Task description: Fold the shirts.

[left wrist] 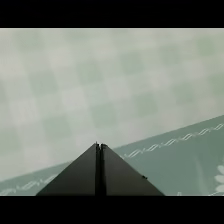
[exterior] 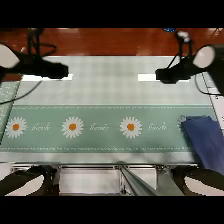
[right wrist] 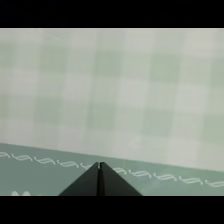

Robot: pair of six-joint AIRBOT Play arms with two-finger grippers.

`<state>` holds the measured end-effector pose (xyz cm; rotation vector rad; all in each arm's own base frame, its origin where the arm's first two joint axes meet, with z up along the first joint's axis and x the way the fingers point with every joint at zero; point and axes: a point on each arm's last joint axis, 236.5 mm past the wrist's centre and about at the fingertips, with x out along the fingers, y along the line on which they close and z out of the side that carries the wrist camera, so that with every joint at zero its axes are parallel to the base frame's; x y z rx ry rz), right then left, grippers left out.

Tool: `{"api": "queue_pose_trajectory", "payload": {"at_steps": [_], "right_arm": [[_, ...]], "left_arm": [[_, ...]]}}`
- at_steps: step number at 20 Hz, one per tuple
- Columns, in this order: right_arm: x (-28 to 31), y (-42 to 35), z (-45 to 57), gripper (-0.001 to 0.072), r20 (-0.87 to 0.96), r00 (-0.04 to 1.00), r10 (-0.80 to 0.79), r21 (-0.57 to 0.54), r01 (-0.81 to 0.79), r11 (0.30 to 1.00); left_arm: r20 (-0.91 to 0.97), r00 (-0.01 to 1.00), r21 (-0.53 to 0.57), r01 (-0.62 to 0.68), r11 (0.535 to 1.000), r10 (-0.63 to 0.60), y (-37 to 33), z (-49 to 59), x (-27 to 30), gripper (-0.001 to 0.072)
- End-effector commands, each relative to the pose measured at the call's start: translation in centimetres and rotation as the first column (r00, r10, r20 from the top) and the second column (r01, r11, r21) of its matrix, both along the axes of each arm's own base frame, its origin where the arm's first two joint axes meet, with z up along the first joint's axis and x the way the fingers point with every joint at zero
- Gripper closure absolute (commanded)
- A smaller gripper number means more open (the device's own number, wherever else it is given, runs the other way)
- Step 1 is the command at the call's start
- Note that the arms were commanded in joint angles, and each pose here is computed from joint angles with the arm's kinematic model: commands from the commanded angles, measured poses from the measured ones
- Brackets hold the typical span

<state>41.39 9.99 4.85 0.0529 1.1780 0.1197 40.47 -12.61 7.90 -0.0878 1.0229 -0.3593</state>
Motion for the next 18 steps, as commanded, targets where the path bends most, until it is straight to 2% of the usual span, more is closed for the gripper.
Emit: {"api": "queue_pose_trajectory", "payload": {"at_steps": [1,18], "right_arm": [[-1.98,0.59,-5.14,0.0685,-0.162,0.987,-0.004,-0.1,-0.013,0.995],[-2.01,0.67,-5.1,0.0685,-0.163,0.987,-0.003,-0.095,-0.012,0.995]], "left_arm": [[-0.118,0.991,0.04,-0.064,0.997,0.068,1.29,-6.53,-2.28,0.0692],[-0.101,0.992,0.038,-0.066,0.997,0.07,1.3,-6.38,-1.89,0.0692]]}}
